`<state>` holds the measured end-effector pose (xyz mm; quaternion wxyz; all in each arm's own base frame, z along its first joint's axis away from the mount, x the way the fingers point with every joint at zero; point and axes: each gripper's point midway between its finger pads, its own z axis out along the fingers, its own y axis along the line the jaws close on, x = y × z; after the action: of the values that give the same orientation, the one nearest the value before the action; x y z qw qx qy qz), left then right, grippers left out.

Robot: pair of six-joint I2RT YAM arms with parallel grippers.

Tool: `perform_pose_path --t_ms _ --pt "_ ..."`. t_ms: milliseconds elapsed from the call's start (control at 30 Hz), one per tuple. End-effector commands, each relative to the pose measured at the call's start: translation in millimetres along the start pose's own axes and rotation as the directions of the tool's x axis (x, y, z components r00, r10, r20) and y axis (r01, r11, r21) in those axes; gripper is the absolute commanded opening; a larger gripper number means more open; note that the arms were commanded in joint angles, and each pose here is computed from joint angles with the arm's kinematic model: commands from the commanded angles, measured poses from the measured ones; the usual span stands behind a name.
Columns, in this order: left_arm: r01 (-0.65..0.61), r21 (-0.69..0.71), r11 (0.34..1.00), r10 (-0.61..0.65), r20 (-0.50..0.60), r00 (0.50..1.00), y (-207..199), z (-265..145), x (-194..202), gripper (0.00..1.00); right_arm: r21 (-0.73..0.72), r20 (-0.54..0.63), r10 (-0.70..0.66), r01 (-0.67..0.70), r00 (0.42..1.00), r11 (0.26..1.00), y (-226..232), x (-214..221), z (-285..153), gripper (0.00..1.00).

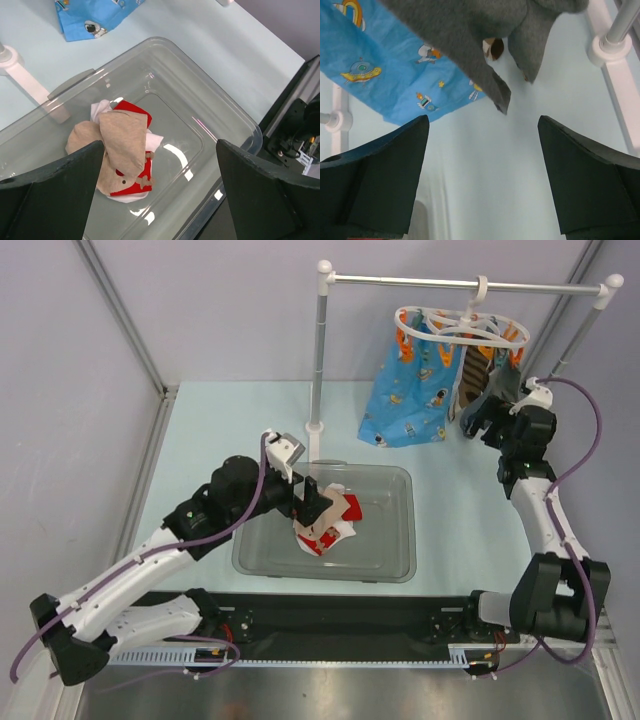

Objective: Remove the socks clipped to the hanger

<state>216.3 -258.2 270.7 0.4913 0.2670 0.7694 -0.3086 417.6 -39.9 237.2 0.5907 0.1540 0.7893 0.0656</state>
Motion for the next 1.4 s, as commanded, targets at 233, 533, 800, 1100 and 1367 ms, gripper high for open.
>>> perform_pose_path --t_ms 233,533,800,1100,1367 --pt "-0.055 0.069 0.996 0.046 0.115 0.992 -11 -13 -15 1.0 -0.126 0.123 -0.1 0.116 0.987 0.985 7 -25 62 0.77" --pt "-0.066 0.077 0.995 0.056 0.136 0.989 -12 -16 -14 1.0 -0.122 0.099 -0.036 0.048 0.994 0.991 10 -17 58 0.12" --pt "-0.015 0.139 0.99 -0.009 0.169 0.986 -25 -11 -29 0.97 -0.223 0.082 -0.001 0.019 0.997 0.975 62 -26 -14 0.0" --pt "0.07 0.164 0.984 -0.104 0.212 0.972 -33 13 -59 0.96 -0.415 -0.061 0.127 -0.141 0.99 0.899 117 -26 -98 0.0" --pt "-0.051 0.203 0.978 -0.009 0.287 0.958 -54 58 -115 0.96 -0.574 -0.147 0.146 -0.205 0.978 0.793 163 -30 -146 0.0"
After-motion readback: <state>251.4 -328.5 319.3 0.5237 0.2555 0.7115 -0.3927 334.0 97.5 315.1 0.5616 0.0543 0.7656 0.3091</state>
